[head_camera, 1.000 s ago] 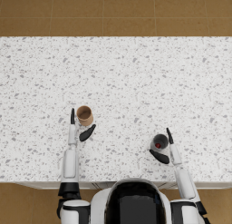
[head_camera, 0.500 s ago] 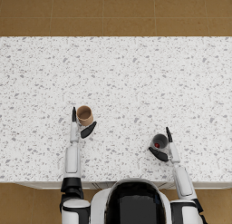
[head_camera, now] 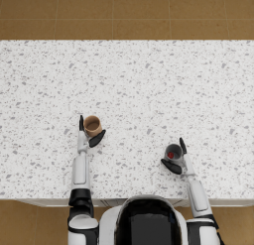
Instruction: Pick up two cups and pour the berry on the right into the cup on the left
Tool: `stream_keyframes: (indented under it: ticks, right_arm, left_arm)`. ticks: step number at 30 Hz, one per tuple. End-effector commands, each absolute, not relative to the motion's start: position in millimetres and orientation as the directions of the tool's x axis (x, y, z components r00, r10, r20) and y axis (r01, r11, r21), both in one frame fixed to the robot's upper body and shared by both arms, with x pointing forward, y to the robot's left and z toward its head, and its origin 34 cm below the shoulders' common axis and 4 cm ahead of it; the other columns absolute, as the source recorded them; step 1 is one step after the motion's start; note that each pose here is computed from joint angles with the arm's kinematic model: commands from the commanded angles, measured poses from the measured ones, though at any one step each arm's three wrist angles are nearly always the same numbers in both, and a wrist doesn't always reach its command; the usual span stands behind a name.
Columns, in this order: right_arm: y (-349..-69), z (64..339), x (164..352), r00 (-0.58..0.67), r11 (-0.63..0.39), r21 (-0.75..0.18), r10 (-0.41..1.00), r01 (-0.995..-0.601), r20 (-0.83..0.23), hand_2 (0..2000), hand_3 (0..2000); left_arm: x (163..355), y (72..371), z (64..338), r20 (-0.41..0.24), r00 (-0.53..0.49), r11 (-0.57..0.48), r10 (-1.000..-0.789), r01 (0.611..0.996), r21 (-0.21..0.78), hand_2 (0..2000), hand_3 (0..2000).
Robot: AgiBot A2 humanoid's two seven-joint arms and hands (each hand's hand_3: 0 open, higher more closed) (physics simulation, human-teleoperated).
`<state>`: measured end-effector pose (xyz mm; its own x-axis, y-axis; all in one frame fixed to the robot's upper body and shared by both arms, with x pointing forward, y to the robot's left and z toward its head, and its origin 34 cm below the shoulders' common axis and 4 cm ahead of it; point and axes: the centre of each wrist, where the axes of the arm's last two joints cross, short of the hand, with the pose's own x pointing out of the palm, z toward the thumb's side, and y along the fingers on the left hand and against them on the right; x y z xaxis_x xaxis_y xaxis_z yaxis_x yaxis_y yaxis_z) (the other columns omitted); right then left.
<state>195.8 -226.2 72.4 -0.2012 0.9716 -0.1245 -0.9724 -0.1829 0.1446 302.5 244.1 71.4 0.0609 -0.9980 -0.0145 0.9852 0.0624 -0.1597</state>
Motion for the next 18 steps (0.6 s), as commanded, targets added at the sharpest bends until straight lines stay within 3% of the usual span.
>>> stream_keyframes:
  ticks: [1, 6, 7, 8, 9, 10, 11, 14, 18]
  right_arm:
    - [-223.7, 72.7, 202.7, -0.198, -0.182, 0.137, 0.973, -0.974, -0.116, 0, 0]
    - [-221.6, 73.8, 206.9, -0.197, -0.183, 0.127, 0.975, -0.975, -0.103, 0, 0]
    - [-219.5, 75.8, 205.9, -0.202, -0.189, 0.12, 0.974, -0.975, -0.102, 0, 0]
    - [-220.5, 77.8, 205.0, -0.19, -0.178, 0.113, 0.976, -0.978, -0.102, 1361, 327]
    - [-220.5, 79.8, 207.1, -0.228, -0.217, 0.11, 0.969, -0.97, -0.095, 2000, 653]
    - [-220.4, 81.8, 207.2, -0.272, -0.262, 0.106, 0.958, -0.959, -0.089, 2000, 980]
    - [-220.4, 81.8, 207.2, -0.297, -0.287, 0.108, 0.951, -0.952, -0.084, 2000, 1280]
    - [-218.2, 96.8, 208.8, -0.317, -0.315, 0.041, 0.945, -0.948, -0.085, 2000, 1280]
    - [-218.1, 116.8, 207.7, -0.288, -0.292, -0.042, 0.953, -0.955, -0.093, 2000, 1280]
  left_arm:
    - [310.2, 243.9, 73.5, -0.008, 0.066, 0.067, -0.998, 0.985, -0.162, 0, 0]
    - [313.0, 241.8, 70.6, -0.005, 0.068, 0.068, -0.998, 0.982, -0.175, 0, 0]
    - [313.1, 242.8, 72.6, -0.002, 0.073, 0.073, -0.997, 0.983, -0.166, 1361, 327]
    - [314.2, 242.8, 73.6, -0.001, 0.07, 0.069, -0.998, 0.984, -0.164, 2000, 653]
    - [315.2, 242.8, 74.6, 0.001, 0.059, 0.058, -0.998, 0.985, -0.162, 2000, 980]
    - [315.3, 242.8, 76.6, 0.003, 0.05, 0.049, -0.999, 0.987, -0.154, 2000, 1280]
    - [316.2, 242.8, 75.6, 0.004, 0.053, 0.052, -0.999, 0.986, -0.159, 2000, 1280]
    - [316.1, 239.8, 75.5, -0.001, 0.049, 0.049, -0.999, 0.986, -0.157, 2000, 1280]
    - [295.6, 228.9, 115.4, -0.008, -0.007, -0.007, -1.0, 1.0, 0.026, 2000, 1280]
